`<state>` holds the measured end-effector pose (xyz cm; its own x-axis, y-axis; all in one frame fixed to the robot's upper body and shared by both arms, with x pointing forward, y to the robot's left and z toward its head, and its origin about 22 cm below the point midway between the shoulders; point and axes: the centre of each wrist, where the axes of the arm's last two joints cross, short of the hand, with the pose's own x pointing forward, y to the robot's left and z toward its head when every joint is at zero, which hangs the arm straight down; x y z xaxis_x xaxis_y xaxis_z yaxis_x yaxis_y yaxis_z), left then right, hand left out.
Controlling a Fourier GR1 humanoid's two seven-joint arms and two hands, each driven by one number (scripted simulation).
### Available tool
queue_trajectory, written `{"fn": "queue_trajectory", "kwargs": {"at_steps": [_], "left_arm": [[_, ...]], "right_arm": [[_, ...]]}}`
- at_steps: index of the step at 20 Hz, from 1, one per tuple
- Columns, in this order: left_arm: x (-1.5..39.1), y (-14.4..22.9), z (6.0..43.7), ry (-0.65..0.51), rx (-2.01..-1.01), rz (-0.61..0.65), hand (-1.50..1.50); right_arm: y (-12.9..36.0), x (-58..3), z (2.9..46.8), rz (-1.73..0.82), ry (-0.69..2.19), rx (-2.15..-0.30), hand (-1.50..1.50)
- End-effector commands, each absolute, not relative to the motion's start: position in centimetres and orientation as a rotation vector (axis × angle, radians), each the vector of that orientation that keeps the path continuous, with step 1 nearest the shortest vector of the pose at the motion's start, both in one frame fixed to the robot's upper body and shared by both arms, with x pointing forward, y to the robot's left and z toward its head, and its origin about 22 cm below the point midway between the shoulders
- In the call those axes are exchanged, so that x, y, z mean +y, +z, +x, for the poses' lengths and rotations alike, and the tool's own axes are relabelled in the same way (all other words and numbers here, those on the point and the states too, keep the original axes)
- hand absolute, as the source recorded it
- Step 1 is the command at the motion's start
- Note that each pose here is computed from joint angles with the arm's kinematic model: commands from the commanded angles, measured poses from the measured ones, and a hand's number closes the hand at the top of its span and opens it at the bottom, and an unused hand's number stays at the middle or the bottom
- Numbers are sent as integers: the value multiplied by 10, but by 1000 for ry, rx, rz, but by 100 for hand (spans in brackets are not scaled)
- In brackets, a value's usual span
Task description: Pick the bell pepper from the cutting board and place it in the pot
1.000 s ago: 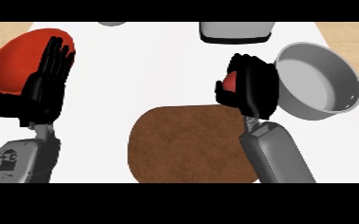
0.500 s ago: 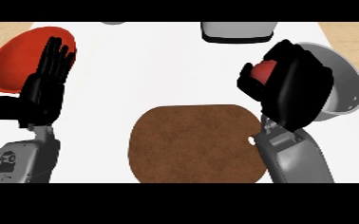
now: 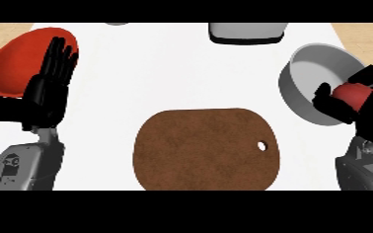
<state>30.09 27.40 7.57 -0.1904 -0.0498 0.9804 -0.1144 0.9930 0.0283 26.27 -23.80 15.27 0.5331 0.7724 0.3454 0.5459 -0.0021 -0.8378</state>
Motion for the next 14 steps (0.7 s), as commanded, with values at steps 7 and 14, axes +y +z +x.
{"fn": "queue_trajectory", "kwargs": {"at_steps": [7, 14], "left_arm": [[269, 75, 309, 54, -1758, 93, 0], [273, 76, 303, 45, -1756, 101, 0]], "right_arm": [[126, -348, 274, -1628, 226, -1124, 150], [73, -398, 270, -1637, 242, -1092, 150]]}}
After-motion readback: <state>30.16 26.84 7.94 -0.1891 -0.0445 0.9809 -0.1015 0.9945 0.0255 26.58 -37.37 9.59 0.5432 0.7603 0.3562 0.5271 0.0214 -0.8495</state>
